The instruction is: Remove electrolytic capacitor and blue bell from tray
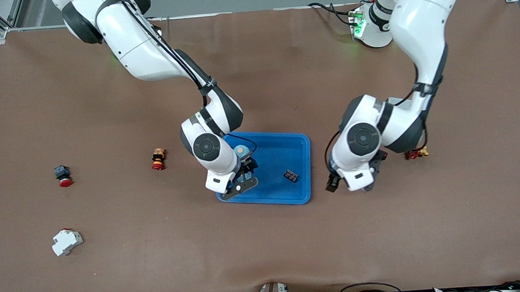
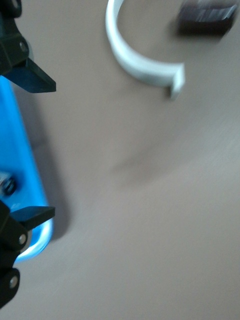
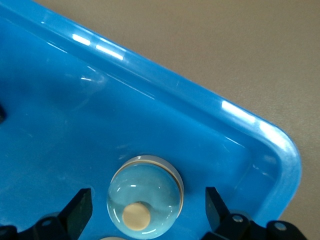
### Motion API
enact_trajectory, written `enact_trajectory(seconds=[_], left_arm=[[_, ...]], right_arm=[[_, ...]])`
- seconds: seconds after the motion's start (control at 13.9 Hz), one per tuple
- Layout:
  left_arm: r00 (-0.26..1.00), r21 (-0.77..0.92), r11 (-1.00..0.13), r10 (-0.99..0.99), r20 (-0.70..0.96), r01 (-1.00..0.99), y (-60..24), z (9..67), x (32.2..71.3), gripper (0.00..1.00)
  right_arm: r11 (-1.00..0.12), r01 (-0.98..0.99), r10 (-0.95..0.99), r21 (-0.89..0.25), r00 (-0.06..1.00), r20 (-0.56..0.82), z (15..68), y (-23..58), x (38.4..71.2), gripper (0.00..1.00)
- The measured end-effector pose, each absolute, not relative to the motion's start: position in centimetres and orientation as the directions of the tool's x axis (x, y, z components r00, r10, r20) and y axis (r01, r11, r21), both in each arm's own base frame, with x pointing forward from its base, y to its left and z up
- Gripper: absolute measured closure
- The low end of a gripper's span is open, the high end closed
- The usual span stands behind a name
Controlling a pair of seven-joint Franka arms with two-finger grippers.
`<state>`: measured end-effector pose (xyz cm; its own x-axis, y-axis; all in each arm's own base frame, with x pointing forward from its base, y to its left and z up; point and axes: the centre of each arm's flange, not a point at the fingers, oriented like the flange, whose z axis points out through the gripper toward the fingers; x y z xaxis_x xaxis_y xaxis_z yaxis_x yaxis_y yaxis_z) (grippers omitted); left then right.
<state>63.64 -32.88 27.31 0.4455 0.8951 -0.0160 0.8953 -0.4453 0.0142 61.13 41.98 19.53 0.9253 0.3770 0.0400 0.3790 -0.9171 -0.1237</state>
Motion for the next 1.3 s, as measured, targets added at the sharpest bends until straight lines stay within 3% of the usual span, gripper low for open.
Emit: enact_trajectory(seconds=[0.14,0.36,0.5,0.72,0.79,1.22,1.3], left_arm=[[0.473,0.082,-0.469,0.880,-0.032,0.879,-35.5,26.2,63.4,0.05],[0.508,0.149,-0.497,0.860,-0.050,0.855,-38.4,23.8,62.7,0.30],[0.530,0.151,-0.518,0.847,-0.052,0.842,-39.7,22.1,61.9,0.35],[0.565,0.136,-0.556,0.824,-0.034,0.820,-41.0,20.5,60.8,0.40],[0.575,0.131,-0.567,0.817,-0.031,0.813,-41.5,20.1,60.3,0.39],[0.584,0.123,-0.577,0.811,-0.029,0.807,-42.0,19.6,59.8,0.41],[0.584,0.121,-0.577,0.811,-0.029,0.808,-42.0,19.4,59.9,0.48]], right_arm=[[-0.916,0.385,0.384,-0.115,0.923,0.037,19.3,41.9,61.1,0.00],[-0.914,0.390,0.388,-0.114,0.921,0.036,19.3,42.2,60.9,0.00],[-0.912,0.393,0.392,-0.114,0.919,0.036,19.3,42.4,60.7,0.00],[-0.911,0.396,0.395,-0.113,0.918,0.034,19.2,42.6,60.6,0.32],[-0.911,0.397,0.395,-0.113,0.918,0.035,19.3,42.6,60.6,0.36],[-0.909,0.402,0.401,-0.109,0.916,0.035,19.3,42.6,60.6,0.36],[-0.909,0.403,0.401,-0.108,0.915,0.035,19.3,42.7,60.6,0.36]])
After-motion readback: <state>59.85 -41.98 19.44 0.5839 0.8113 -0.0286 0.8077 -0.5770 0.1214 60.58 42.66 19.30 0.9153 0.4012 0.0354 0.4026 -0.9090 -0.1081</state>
